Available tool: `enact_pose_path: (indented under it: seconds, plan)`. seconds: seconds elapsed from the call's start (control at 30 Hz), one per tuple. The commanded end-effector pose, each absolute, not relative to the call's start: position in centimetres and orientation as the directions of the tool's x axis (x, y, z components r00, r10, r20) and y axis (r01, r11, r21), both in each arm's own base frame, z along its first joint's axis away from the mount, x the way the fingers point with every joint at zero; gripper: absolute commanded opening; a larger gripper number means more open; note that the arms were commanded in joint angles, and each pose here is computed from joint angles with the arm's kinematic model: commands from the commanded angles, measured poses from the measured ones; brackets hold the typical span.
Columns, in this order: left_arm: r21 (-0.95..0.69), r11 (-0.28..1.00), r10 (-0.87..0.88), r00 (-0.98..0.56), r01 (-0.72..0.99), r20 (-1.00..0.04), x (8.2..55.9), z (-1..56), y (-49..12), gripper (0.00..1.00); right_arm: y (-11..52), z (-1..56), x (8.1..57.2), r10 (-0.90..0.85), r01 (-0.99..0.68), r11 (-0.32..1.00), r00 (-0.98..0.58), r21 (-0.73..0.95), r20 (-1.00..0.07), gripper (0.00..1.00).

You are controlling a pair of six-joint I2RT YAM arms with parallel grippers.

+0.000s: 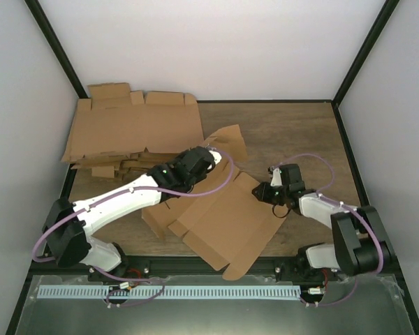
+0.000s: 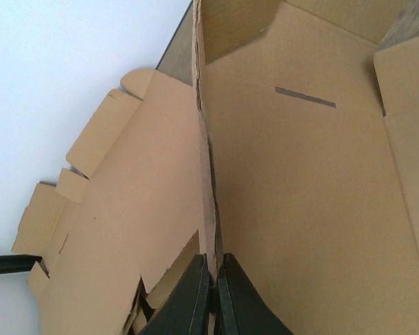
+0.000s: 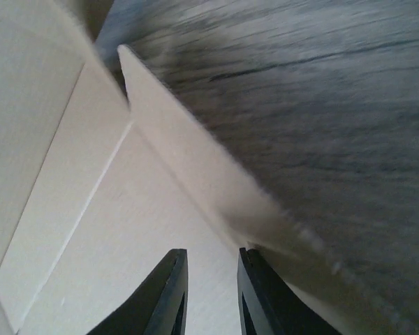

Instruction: Fold the paper box

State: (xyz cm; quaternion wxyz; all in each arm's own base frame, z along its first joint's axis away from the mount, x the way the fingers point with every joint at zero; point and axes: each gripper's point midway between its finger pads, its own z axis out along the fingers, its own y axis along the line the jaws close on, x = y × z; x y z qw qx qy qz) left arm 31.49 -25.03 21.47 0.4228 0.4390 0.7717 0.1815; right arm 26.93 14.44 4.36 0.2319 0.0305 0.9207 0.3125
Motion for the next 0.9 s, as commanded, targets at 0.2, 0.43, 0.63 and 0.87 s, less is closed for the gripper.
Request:
enact_pose_path:
  seconds: [0.2, 0.43, 0.63, 0.87]
  plan:
    - [0.653, 0.596, 0.797, -0.245, 0.468, -0.551, 31.5, 22.8, -23.9, 0.04, 12.8, 2.5, 30.6, 0.306, 0.053, 0.795, -0.896, 0.605, -0.323, 0.20]
    - [0.611, 0.568, 0.787, -0.147, 0.552, -0.599, 29.4, 24.1, -26.1, 0.04, 13.5, 2.7, 30.8, 0.291, 0.032, 0.775, -0.905, 0.631, -0.311, 0.21]
    - [0.708, 0.478, 0.868, -0.157, 0.520, -0.472, 28.6, 22.5, -26.6, 0.04, 14.1, 3.1, 30.8, 0.268, -0.005, 0.760, -0.909, 0.650, -0.320, 0.22]
    - [0.786, 0.391, 0.919, -0.160, 0.479, -0.360, 27.9, 21.4, -27.8, 0.04, 14.4, 3.8, 31.1, 0.242, -0.055, 0.756, -0.902, 0.652, -0.357, 0.24]
